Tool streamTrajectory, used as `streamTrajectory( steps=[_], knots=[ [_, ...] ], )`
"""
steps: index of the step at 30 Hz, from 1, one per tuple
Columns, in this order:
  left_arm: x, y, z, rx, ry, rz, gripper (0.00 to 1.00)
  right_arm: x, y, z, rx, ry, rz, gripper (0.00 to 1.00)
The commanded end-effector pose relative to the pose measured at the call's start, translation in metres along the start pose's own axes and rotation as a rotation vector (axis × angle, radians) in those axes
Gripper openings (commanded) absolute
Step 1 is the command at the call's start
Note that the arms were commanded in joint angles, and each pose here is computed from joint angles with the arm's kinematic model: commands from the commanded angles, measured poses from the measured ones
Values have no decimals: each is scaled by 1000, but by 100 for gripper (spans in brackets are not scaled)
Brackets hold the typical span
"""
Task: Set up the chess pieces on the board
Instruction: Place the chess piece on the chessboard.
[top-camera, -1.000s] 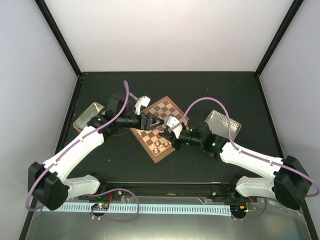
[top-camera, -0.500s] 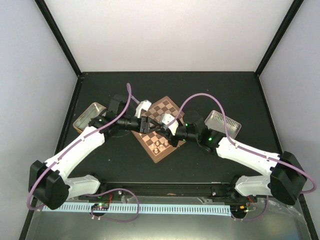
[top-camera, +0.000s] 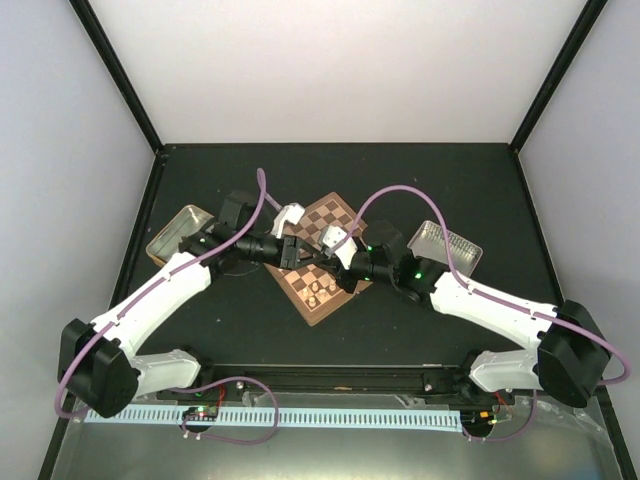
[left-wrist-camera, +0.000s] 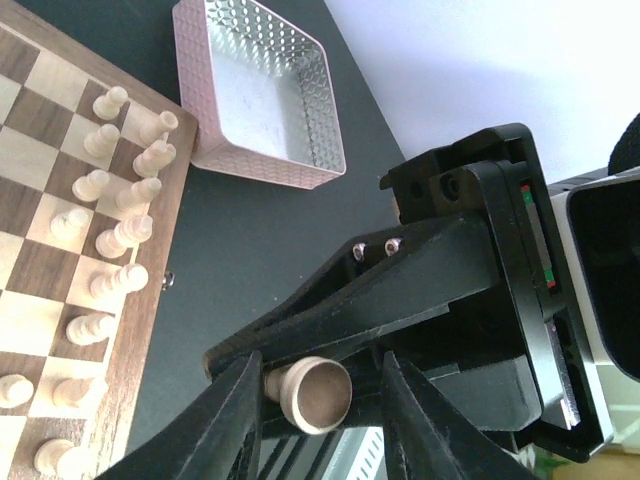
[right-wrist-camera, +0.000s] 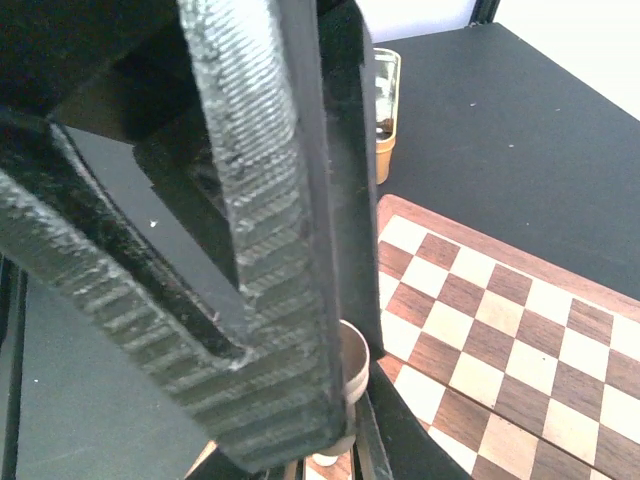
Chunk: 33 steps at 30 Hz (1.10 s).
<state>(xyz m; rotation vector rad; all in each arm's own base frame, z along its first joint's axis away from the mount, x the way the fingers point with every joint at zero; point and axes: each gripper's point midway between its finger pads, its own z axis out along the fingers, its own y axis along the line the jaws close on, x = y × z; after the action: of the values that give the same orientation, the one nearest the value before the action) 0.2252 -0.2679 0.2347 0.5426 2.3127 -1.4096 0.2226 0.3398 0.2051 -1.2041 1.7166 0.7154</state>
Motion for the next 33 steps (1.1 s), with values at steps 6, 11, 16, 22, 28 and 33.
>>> streamTrajectory(
  steps=[6,11,16,22,28,33],
  knots=[
    [16,15,8,-51,78,-7,41,-11,-11,4,35,35,-17,13],
    [19,27,13,-92,100,-17,29,-8,-9,7,45,63,-52,13],
    [22,37,21,-98,127,-46,19,-8,-8,6,52,58,-67,13],
    [18,34,25,-72,119,-55,24,-7,-3,5,37,51,-88,15],
    [14,27,30,-7,108,-81,32,-7,1,5,31,49,-108,15],
    [16,29,33,-1,120,-88,24,-6,-2,5,42,50,-99,15]
  ],
)
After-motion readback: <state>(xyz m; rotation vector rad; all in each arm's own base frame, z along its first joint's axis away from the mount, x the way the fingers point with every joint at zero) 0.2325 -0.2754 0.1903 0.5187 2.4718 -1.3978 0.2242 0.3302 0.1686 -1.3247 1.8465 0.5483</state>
